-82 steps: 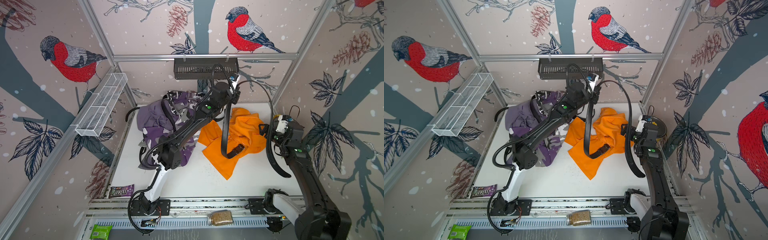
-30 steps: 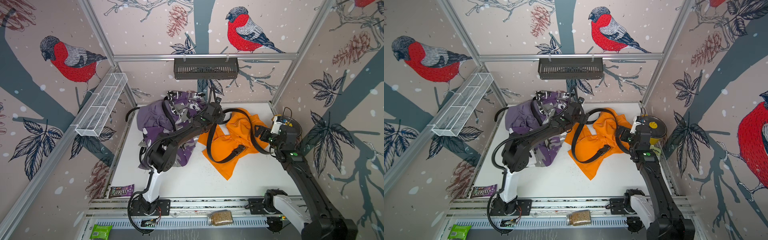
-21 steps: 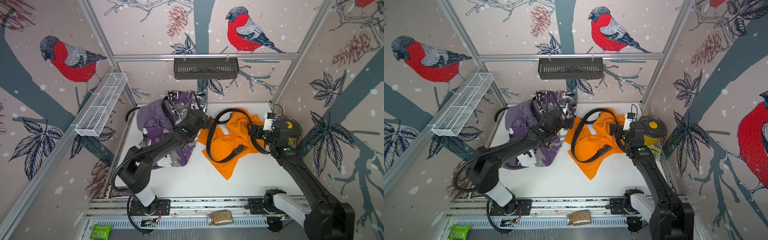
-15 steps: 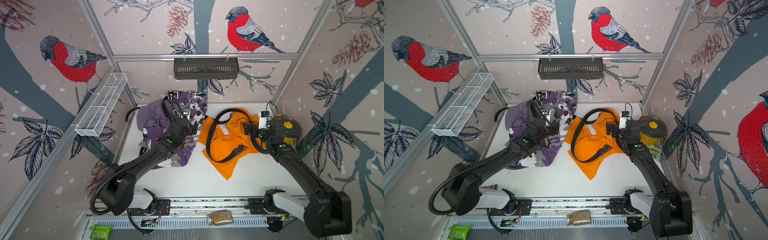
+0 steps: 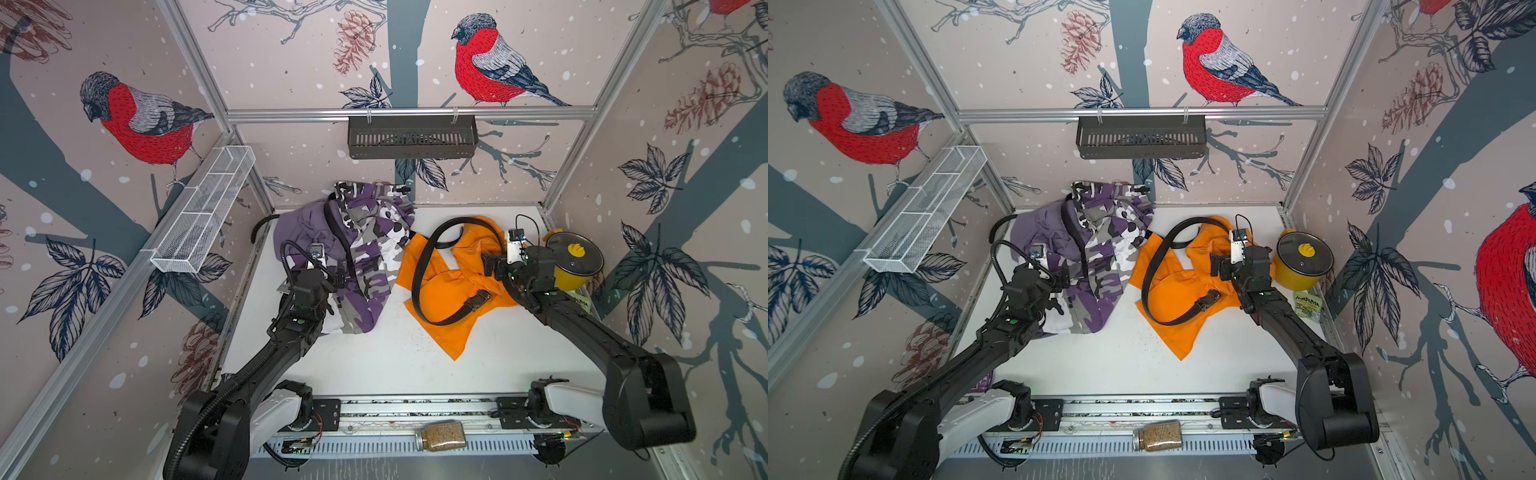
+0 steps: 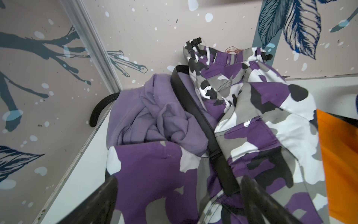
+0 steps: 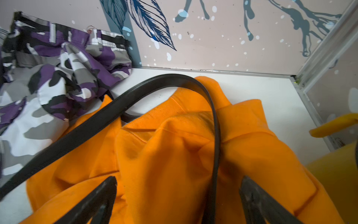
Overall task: Remove the belt from the trousers
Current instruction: Reset both arms
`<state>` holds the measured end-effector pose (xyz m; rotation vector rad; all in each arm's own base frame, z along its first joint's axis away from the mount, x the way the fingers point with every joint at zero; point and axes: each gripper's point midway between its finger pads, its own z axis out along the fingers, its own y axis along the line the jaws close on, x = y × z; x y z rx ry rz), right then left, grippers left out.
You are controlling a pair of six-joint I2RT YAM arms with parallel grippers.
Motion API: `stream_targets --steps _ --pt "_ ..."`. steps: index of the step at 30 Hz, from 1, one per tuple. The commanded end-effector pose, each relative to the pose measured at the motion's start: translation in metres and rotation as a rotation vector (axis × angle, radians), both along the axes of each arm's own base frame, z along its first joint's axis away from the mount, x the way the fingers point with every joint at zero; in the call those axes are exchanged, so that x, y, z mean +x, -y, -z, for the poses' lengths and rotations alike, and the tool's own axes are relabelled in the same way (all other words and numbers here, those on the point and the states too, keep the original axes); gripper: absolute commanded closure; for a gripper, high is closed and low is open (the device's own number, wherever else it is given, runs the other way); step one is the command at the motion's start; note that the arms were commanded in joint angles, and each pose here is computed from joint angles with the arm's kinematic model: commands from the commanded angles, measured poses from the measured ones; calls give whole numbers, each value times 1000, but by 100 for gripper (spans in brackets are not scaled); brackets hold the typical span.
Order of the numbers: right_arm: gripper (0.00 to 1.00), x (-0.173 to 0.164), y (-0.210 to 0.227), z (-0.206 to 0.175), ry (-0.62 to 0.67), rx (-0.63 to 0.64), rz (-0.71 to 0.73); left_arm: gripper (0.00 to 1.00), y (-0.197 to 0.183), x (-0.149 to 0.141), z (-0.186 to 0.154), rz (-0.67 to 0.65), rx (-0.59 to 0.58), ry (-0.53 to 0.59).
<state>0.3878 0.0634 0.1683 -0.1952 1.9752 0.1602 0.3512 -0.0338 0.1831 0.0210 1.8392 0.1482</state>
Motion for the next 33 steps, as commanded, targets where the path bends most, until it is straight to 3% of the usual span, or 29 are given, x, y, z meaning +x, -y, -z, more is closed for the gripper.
stream_targets --steps 1,6,13,22,33 --pt "1 8 16 -15 126 -33 71 4 -7 5 -17 -10 18 104" --pt "1 2 31 6 171 -68 105 4 -26 -1 -7 -56 18 147" --pt "1 -7 49 8 251 -71 145 5 -20 -1 4 14 -28 208" --pt "1 -17 30 20 280 -75 57 6 -23 10 31 14 -31 176" --pt "1 -31 44 34 341 -31 96 6 -37 18 54 -41 -63 153"
